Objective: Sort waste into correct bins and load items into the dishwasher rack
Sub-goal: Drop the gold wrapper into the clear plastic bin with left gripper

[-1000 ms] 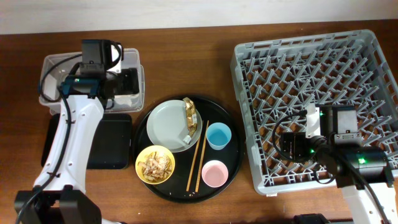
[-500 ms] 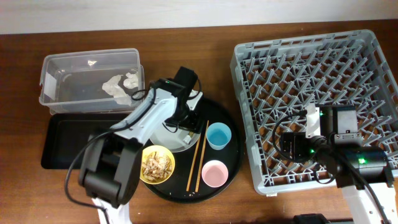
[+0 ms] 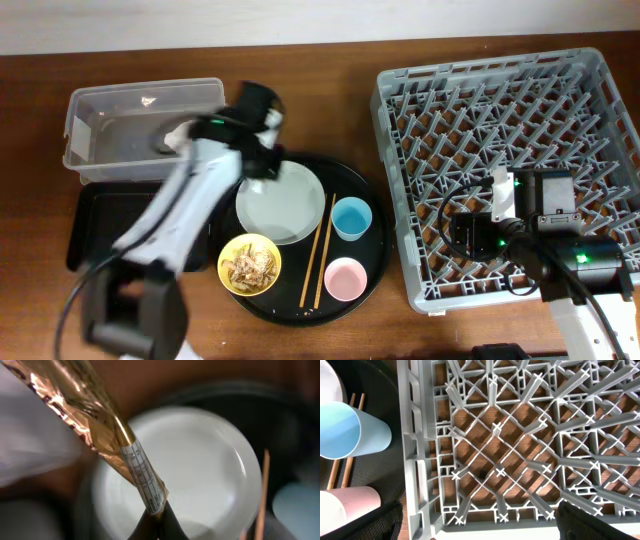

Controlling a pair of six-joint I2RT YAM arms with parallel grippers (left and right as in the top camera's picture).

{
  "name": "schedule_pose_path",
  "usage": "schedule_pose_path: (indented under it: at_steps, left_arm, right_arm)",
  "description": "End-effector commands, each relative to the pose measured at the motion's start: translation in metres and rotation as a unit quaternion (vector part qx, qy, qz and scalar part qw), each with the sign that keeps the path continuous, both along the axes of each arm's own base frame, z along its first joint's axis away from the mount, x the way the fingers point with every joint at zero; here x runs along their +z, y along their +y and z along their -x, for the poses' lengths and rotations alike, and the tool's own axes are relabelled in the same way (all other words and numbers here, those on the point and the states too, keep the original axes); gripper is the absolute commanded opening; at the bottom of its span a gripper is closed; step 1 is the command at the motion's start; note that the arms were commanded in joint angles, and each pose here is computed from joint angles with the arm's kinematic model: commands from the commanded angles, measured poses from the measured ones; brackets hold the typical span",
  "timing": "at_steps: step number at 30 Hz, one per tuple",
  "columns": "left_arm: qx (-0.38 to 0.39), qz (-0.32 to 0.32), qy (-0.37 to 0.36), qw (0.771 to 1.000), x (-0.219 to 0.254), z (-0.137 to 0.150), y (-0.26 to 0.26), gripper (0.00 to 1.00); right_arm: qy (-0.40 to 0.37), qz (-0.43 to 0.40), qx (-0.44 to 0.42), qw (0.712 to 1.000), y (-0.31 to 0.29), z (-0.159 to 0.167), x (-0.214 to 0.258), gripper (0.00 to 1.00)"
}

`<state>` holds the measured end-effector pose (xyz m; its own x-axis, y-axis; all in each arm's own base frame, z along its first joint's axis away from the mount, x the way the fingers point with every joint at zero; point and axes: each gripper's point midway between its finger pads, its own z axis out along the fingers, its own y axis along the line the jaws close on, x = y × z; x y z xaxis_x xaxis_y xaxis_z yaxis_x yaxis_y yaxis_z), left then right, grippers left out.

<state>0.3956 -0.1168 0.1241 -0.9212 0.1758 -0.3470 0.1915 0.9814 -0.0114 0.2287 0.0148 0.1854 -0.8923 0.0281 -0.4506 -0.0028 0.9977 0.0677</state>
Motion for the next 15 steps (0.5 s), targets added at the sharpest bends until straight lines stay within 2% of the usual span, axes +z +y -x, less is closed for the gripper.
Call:
schedule_pose_path:
  at_steps: [1, 2, 4, 5, 6, 7, 10, 13, 15]
  left_arm:
    - [0.093, -0.011, -0.100, 0.991, 0.050, -0.036, 0.067, 0.00]
    - [0.112, -0.010, -0.112, 0.987, 0.052, -0.044, 0.082, 0.00]
    - [0.148, -0.009, -0.140, 0.979, 0.052, -0.064, 0.113, 0.11]
    - [0.162, -0.007, -0.146, 0.976, 0.049, -0.071, 0.127, 0.29]
    - [0.175, -0.002, -0.148, 0.973, 0.045, -0.076, 0.140, 0.64]
    - [0.180, -0.002, -0.148, 0.972, 0.045, -0.075, 0.145, 0.70]
    - [0.169, 0.020, -0.156, 0.973, 0.062, -0.069, 0.137, 0.70]
    - [0.096, 0.103, -0.129, 0.982, 0.080, -0.043, 0.078, 0.69]
    - [0.044, 0.133, -0.076, 0.987, 0.072, -0.017, 0.033, 0.71]
  right_arm:
    - [-0.010, 0.000, -0.002, 1.000, 0.000, -0.003, 0.007, 0.99]
    - [-0.010, 0.000, -0.002, 1.000, 0.000, -0.003, 0.007, 0.99]
    - [-0.010, 0.000, -0.002, 1.000, 0.000, -0.003, 0.007, 0.99]
    - [-0.010, 0.000, -0.002, 1.000, 0.000, -0.003, 0.007, 0.99]
    - [-0.008, 0.000, -0.002, 1.000, 0.000, -0.002, 0.007, 0.99]
    - [-0.008, 0.000, -0.002, 1.000, 0.000, -0.002, 0.007, 0.99]
    - [-0.009, 0.000, -0.002, 1.000, 0.000, -0.002, 0.007, 0.99]
    - [-0.009, 0.000, -0.002, 1.000, 0.000, -0.002, 0.007, 0.99]
    - [-0.009, 0.000, -0.002, 1.000, 0.000, -0.002, 0.007, 0.99]
